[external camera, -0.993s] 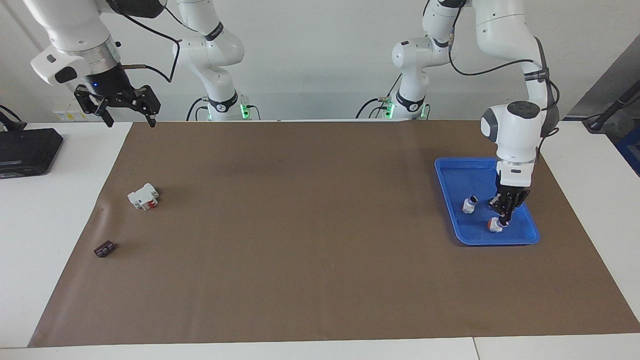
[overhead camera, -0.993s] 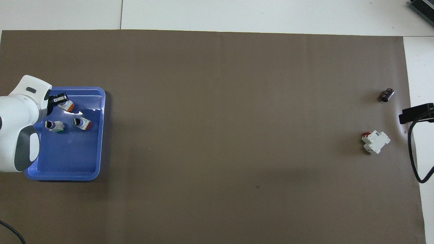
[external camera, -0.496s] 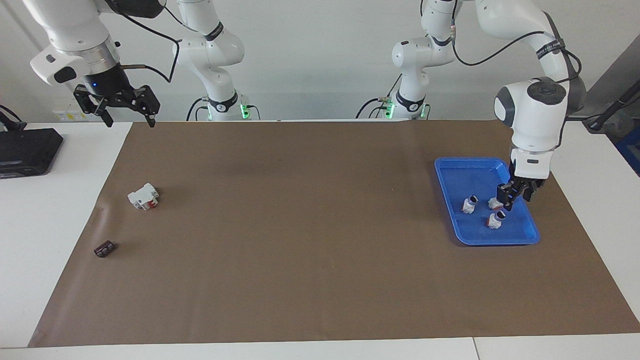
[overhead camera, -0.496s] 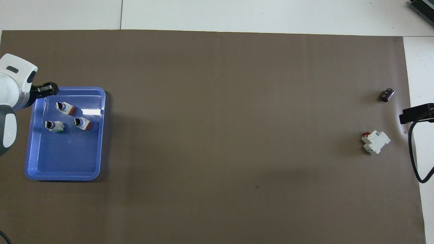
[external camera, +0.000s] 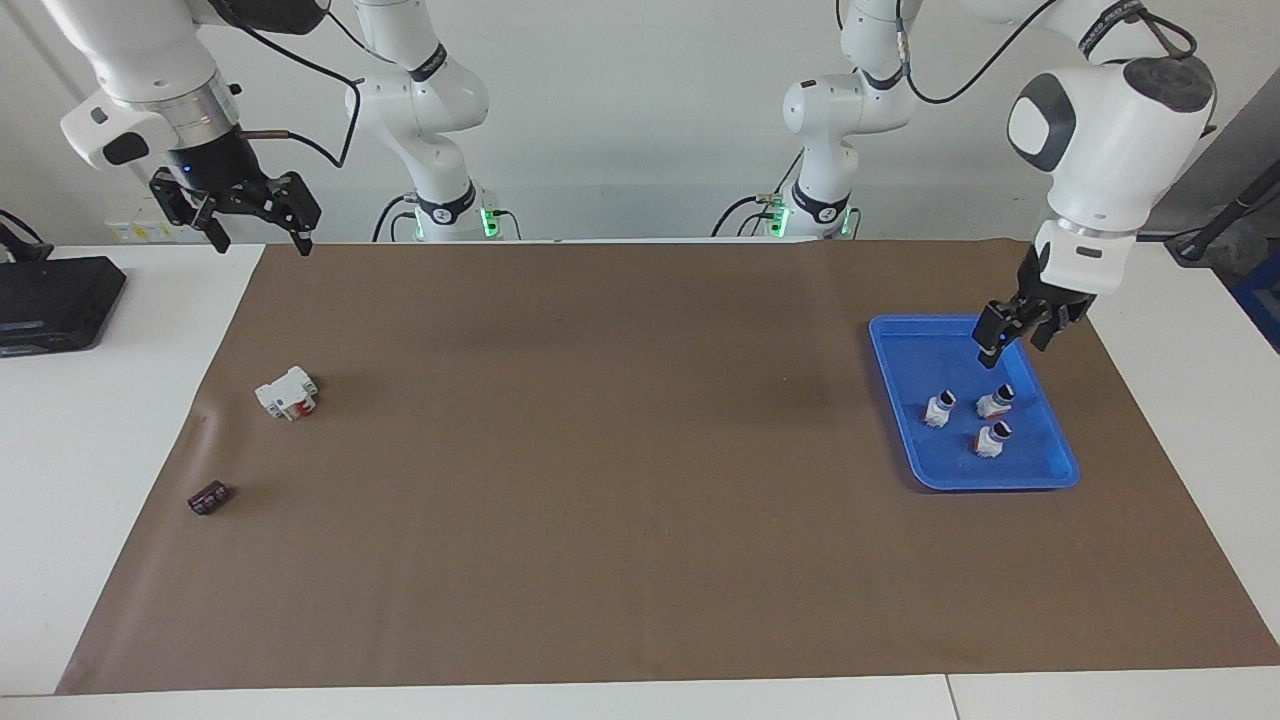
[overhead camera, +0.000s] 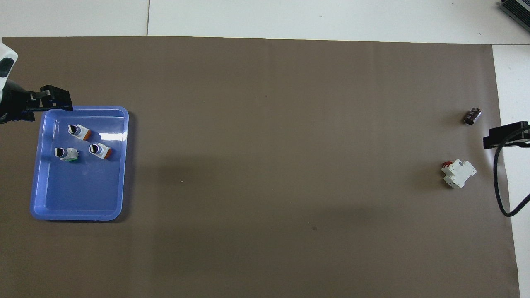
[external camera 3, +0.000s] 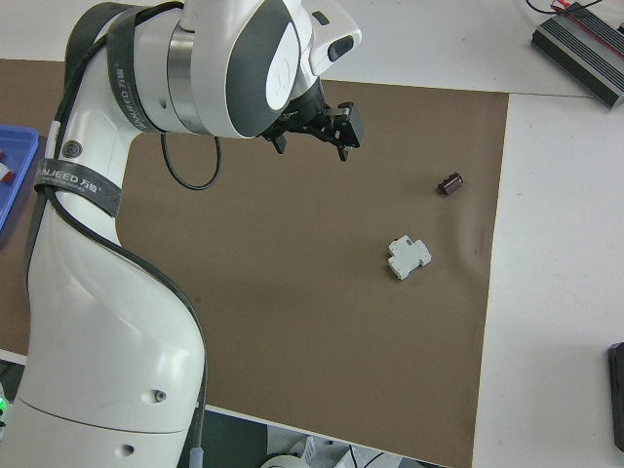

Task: Turn and place switch with both arms

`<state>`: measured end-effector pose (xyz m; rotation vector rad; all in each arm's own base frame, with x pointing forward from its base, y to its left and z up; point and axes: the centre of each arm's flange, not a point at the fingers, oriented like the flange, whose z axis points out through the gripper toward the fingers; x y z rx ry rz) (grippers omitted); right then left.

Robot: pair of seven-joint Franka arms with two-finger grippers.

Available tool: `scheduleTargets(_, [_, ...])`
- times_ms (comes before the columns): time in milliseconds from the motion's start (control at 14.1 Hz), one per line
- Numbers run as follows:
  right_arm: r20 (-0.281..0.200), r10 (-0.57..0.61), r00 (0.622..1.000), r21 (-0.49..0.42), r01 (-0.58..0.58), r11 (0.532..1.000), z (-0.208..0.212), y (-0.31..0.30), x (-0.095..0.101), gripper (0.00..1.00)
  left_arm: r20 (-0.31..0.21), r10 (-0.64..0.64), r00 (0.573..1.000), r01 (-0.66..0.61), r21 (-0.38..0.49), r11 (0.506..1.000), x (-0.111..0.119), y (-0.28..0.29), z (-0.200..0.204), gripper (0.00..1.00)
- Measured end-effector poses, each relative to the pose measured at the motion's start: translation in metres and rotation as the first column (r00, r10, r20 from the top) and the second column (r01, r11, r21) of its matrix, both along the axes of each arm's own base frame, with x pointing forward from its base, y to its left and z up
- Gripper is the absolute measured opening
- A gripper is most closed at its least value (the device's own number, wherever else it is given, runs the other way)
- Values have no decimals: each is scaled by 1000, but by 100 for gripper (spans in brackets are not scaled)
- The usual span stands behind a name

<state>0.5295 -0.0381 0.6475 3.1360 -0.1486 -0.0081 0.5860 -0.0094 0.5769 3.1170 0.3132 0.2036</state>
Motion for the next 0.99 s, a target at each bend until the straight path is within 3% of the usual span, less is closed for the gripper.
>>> scheduleTargets(425, [1, -44, 999, 30, 44, 999, 0, -8, -1, 100, -65, -108, 992, 109, 2, 994, -41, -7, 52, 92])
scheduleTargets(567, [1, -43, 999, 30, 43, 999, 0, -8, -1, 100, -80, -146, 986, 147, 4, 989, -53, -3, 63, 98])
scheduleTargets(993, [1, -42, 999, 30, 42, 999, 0, -7, -1, 100, -86, -154, 984, 155, 4, 988, -59, 3, 68, 100])
